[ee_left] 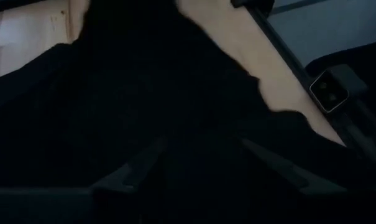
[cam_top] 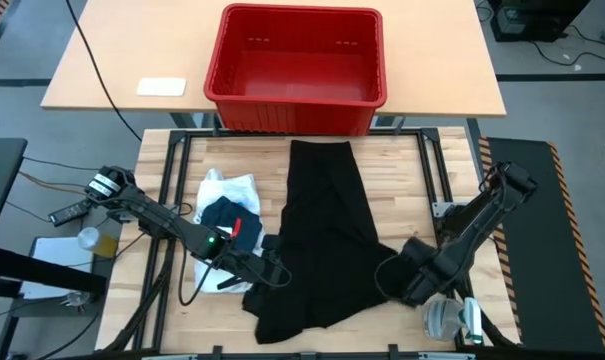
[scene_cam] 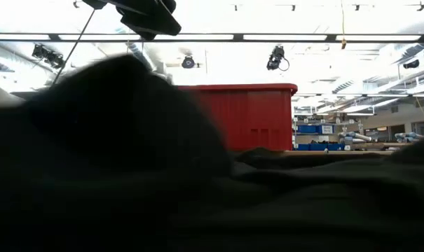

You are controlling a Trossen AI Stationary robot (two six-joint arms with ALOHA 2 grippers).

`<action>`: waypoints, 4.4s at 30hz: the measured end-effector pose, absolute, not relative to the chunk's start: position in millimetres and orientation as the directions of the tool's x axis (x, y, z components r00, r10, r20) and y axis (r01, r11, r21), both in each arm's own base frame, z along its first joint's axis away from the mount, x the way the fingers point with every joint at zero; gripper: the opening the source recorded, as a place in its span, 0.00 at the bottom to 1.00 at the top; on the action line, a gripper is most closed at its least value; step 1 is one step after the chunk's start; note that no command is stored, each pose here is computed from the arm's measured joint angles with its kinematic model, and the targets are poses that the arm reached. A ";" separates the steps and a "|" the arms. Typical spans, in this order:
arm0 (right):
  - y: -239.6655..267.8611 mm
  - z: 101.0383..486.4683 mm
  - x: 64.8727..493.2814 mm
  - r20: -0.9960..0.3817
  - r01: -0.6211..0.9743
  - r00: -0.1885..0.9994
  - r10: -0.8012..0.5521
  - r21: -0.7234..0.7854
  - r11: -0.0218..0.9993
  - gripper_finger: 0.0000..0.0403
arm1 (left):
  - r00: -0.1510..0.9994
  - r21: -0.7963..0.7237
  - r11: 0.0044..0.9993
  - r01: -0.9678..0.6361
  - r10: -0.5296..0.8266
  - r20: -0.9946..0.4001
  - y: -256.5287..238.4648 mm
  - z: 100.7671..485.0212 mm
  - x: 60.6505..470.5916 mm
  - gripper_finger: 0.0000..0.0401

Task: Fold laundry
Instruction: Fold the black shirt

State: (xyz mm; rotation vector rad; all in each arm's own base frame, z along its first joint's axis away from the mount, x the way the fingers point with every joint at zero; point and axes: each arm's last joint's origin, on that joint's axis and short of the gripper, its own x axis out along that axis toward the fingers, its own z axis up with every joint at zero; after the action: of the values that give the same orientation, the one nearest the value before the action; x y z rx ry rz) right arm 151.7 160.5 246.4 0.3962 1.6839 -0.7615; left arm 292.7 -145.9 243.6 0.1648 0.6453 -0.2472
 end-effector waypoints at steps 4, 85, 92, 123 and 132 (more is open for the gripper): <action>157.9 258.1 148.4 -0.939 0.548 -0.339 -0.051 -0.242 0.801 0.03 | 0.779 0.038 0.945 0.324 -0.244 -0.577 -148.8 247.2 294.8 0.48; 217.7 194.4 300.2 -0.857 0.173 0.354 -0.376 -0.335 0.926 0.42 | 0.801 -0.015 0.941 0.339 -0.297 -0.520 -192.6 223.7 296.6 0.48; 187.2 205.3 319.4 -0.897 0.029 0.287 -0.337 -0.344 0.939 0.42 | 0.791 -0.008 0.945 0.328 -0.280 -0.544 -197.9 221.0 290.8 0.48; 176.5 152.7 309.2 -0.885 -0.215 0.314 -0.344 -0.419 0.882 0.26 | 0.798 0.083 0.963 0.258 -0.163 -0.581 -222.1 186.0 287.4 0.48; 175.6 153.3 307.6 -0.871 -0.144 0.313 -0.379 -0.438 0.887 0.03 | 0.797 0.082 0.963 0.258 -0.164 -0.581 -222.1 186.1 287.3 0.48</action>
State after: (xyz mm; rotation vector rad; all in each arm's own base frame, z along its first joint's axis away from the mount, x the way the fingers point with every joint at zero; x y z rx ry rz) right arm 307.6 175.6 153.3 -0.4864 1.2570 -0.1626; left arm 287.3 -222.1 186.1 0.1608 0.6073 -0.2279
